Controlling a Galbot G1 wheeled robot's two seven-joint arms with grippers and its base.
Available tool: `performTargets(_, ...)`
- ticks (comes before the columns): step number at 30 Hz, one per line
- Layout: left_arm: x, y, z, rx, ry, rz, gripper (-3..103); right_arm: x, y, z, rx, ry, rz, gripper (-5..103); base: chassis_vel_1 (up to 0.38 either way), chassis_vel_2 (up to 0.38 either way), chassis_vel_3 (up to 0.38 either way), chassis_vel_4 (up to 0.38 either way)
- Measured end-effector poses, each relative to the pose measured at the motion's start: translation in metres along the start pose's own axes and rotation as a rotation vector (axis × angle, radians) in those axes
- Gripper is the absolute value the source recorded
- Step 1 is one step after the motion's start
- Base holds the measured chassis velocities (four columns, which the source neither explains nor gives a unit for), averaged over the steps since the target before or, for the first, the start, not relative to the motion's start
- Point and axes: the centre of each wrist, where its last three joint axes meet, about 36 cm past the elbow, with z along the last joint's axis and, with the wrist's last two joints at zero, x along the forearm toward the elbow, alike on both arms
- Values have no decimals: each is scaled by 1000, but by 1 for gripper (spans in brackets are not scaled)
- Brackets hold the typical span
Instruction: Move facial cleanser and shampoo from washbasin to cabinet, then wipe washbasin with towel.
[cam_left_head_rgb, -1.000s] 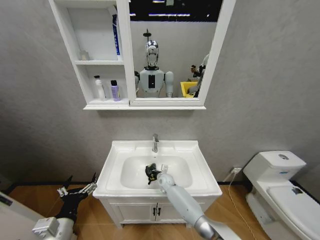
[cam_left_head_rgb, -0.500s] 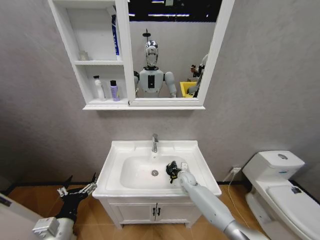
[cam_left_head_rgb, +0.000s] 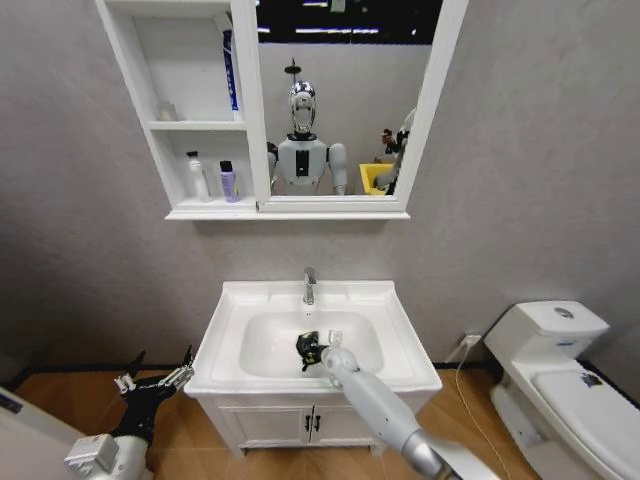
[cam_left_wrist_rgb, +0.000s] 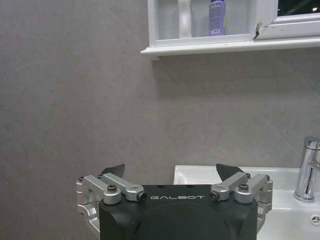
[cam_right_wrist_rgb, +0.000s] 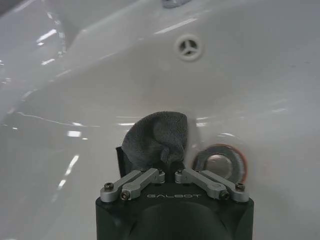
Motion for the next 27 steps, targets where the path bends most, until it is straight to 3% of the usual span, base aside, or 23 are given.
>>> performTargets(3, 0, 0, 0, 0, 0, 0, 100, 0, -1, -4, -24, -18, -95, 4, 0, 0, 0, 0)
performTargets(6, 0, 0, 0, 0, 0, 0, 100, 0, -11, -5, -22, -15, -85, 4, 0, 0, 0, 0)
performTargets(12, 0, 0, 0, 0, 0, 0, 100, 8, -59, -15, 30, 3, 157, 4, 0, 0, 0, 0)
performTargets(14, 0, 0, 0, 0, 0, 0, 100, 12, -64, -18, 54, -13, 195, 4, 0, 0, 0, 0)
performTargets(15, 0, 0, 0, 0, 0, 0, 100, 18, -73, -25, 87, -48, 275, 4, 0, 0, 0, 0)
performTargets(18, 0, 0, 0, 0, 0, 0, 100, 23, -78, -31, 108, -80, 324, 4, 0, 0, 0, 0)
performTargets(21, 0, 0, 0, 0, 0, 0, 100, 39, -93, -38, 241, -213, 426, 4, 0, 0, 0, 0)
performTargets(25, 0, 0, 0, 0, 0, 0, 100, 52, -98, -42, 261, -293, 472, 4, 0, 0, 0, 0)
performTargets(27, 0, 0, 0, 0, 0, 0, 100, 74, -99, -51, 240, -394, 492, 4, 0, 0, 0, 0)
